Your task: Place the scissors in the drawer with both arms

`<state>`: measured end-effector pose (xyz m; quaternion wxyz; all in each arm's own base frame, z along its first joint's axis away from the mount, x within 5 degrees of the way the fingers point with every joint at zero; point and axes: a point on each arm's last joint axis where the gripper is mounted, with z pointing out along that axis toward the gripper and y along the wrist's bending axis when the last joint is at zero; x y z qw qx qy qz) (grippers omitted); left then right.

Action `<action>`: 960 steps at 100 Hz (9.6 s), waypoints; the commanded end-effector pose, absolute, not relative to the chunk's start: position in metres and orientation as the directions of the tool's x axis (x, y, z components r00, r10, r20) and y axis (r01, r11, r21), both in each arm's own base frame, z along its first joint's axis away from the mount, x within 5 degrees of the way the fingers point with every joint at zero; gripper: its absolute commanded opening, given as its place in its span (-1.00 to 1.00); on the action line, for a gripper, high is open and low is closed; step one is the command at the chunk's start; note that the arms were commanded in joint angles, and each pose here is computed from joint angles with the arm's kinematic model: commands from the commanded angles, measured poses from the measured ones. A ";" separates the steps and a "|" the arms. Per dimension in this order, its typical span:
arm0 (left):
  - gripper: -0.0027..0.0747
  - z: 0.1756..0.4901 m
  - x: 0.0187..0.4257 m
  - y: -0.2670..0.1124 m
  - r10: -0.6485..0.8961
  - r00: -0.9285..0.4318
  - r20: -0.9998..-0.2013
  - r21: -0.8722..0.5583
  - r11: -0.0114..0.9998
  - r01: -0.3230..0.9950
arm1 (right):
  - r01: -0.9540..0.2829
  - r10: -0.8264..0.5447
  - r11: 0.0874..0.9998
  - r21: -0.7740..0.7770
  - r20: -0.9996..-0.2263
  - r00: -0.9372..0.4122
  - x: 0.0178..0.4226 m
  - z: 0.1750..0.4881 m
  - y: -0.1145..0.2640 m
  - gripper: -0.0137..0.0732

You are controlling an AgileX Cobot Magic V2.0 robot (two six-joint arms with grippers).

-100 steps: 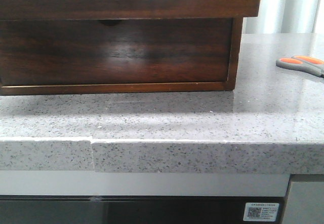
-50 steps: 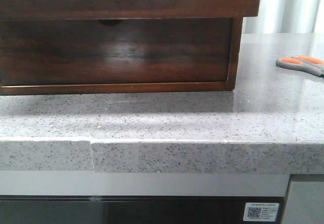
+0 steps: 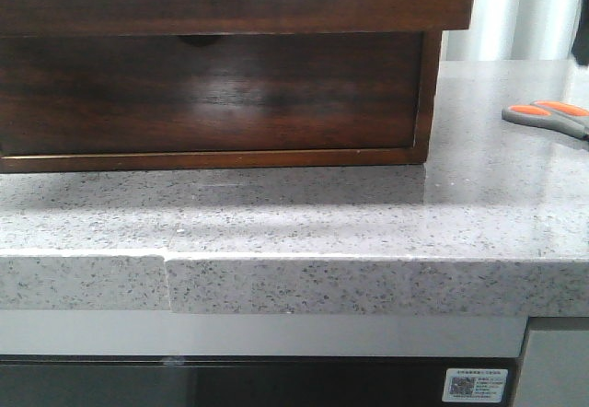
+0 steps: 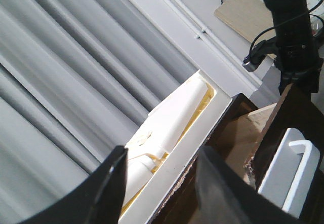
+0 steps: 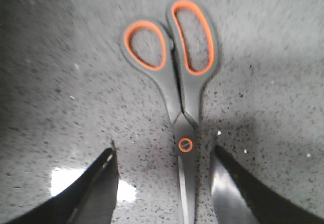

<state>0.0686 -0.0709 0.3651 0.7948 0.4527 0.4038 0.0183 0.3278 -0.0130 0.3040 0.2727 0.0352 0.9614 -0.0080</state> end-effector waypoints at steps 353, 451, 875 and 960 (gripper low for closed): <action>-0.15 0.376 0.064 -0.072 0.325 0.703 -0.632 0.707 0.615 0.351 | -0.745 -0.741 0.357 -0.563 -0.656 0.141 0.258 0.447 0.211 -0.87; -0.44 0.378 0.051 -0.051 0.345 0.664 -0.663 0.666 0.676 0.314 | -0.755 -0.734 0.410 -0.511 -0.676 0.058 0.251 0.450 0.202 -0.66; -0.98 0.179 0.053 -0.004 -0.024 -0.209 -0.978 -0.039 0.997 0.068 | -0.463 0.115 0.882 -0.091 -0.910 0.399 0.039 0.260 0.026 -0.83; -0.98 0.179 0.053 -0.004 -0.024 -0.209 -0.978 -0.039 0.997 0.068 | 0.172 0.068 0.985 0.034 -0.978 -0.199 0.052 0.179 -0.010 -0.83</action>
